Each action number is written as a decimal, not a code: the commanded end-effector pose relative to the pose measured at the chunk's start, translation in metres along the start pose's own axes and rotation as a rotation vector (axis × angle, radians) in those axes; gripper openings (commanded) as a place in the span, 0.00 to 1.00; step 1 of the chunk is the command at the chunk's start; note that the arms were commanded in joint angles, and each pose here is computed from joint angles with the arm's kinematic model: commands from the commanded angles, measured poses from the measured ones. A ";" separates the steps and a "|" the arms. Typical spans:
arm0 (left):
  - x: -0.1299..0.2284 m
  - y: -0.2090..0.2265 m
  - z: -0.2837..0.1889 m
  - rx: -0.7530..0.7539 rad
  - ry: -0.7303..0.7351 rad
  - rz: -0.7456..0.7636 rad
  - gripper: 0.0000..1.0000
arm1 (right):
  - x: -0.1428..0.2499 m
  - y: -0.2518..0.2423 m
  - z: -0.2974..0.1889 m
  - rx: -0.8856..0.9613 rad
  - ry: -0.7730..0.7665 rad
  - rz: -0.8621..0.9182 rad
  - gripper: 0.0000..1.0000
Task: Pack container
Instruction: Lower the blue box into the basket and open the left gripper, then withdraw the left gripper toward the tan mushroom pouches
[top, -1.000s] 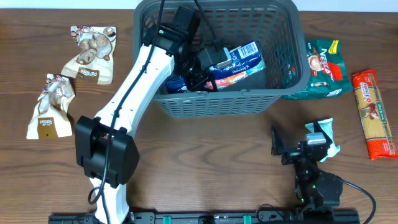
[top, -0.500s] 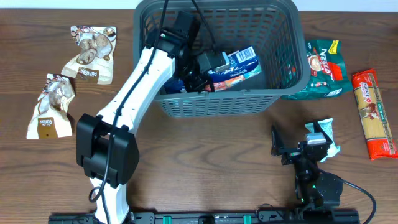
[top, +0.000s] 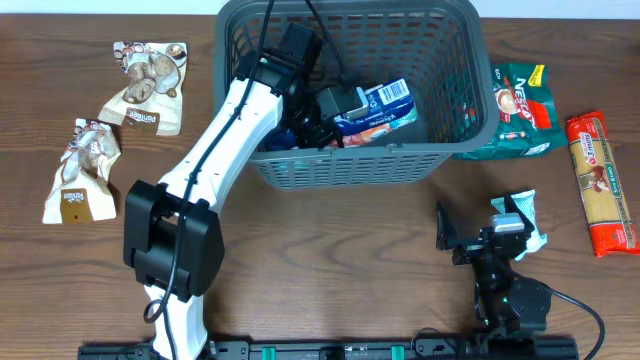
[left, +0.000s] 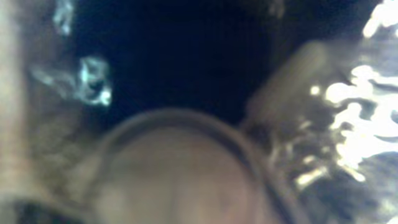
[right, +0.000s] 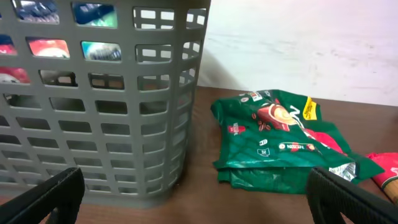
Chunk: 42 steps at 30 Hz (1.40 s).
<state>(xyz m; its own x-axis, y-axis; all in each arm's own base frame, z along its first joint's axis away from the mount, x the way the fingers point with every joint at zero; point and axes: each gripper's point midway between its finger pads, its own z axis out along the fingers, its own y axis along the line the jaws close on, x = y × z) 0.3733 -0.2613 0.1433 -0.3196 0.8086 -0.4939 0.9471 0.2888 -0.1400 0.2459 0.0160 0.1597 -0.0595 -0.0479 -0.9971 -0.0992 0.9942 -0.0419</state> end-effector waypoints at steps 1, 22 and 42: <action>-0.001 -0.001 0.001 0.012 -0.008 0.001 0.87 | 0.000 -0.002 0.000 0.008 0.000 -0.012 0.99; -0.048 0.016 -0.035 -0.089 -0.130 -0.001 0.99 | 0.000 -0.002 0.000 0.008 0.000 -0.012 0.99; -0.081 0.096 -0.257 -0.752 -0.425 -0.399 0.99 | 0.000 -0.002 0.000 0.008 0.000 -0.012 0.99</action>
<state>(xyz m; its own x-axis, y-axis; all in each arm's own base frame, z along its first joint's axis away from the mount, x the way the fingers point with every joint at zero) 0.4748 -0.2205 0.3580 -0.3744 0.4711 -0.7986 0.6792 0.7257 0.1097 0.2459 0.0161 0.1597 -0.0595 -0.0479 -0.9971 -0.0995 0.9942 -0.0418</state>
